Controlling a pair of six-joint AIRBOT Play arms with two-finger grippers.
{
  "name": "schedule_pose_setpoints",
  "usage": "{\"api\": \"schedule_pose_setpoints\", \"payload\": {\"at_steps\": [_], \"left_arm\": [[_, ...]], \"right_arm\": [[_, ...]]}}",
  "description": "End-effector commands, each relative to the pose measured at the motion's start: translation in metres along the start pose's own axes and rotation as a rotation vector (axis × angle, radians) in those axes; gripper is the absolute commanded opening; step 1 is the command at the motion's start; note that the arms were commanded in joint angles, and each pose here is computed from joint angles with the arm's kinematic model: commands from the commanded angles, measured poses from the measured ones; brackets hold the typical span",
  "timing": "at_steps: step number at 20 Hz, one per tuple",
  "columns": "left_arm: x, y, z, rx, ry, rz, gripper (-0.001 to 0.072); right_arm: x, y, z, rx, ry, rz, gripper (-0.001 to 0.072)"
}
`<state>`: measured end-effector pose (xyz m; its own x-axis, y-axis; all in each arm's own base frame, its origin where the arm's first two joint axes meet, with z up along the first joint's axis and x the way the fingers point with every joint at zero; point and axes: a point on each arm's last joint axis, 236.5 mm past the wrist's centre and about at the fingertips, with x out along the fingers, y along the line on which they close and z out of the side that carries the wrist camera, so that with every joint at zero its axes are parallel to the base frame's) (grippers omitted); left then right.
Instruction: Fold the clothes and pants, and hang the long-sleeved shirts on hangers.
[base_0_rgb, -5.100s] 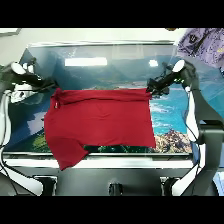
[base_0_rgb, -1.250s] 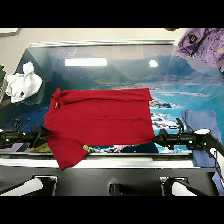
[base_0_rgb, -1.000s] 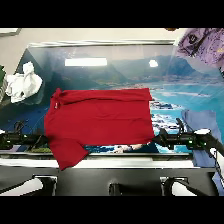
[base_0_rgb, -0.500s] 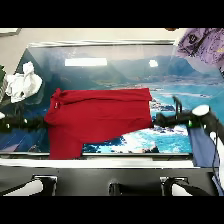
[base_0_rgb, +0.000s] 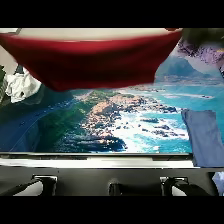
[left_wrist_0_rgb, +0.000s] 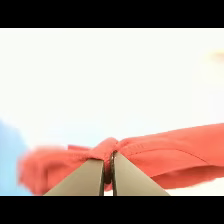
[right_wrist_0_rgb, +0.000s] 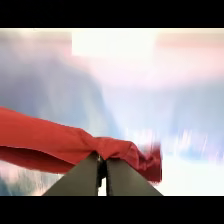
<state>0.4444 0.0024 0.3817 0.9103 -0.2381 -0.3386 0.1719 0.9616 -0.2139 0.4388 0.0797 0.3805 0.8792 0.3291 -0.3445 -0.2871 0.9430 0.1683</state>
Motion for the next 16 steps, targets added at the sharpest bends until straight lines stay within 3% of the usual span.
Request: {"api": "schedule_pose_setpoints", "payload": {"at_steps": [1,5,9,12,16], "left_arm": [[-0.117,-0.053,0.078,0.087,-0.290,0.032,0.0014],[-0.204,-0.074,0.058,0.100,-0.376,0.109,0.0014],[-0.240,-0.072,0.046,0.086,-0.415,0.180,0.0014],[-0.204,-0.061,0.026,0.049,-0.297,0.161,0.0014],[-0.102,-0.030,-0.026,0.004,-0.032,0.106,0.0015]], "right_arm": [[-0.130,0.043,0.074,-0.064,-0.264,-0.011,0.0025],[-0.228,0.061,0.068,-0.037,-0.351,-0.053,0.0025],[-0.236,0.045,0.053,0.038,-0.311,-0.125,0.0025],[-0.188,0.029,0.031,0.127,-0.181,-0.131,0.0025],[-0.092,-0.008,-0.044,0.222,0.191,-0.187,0.0025]]}}
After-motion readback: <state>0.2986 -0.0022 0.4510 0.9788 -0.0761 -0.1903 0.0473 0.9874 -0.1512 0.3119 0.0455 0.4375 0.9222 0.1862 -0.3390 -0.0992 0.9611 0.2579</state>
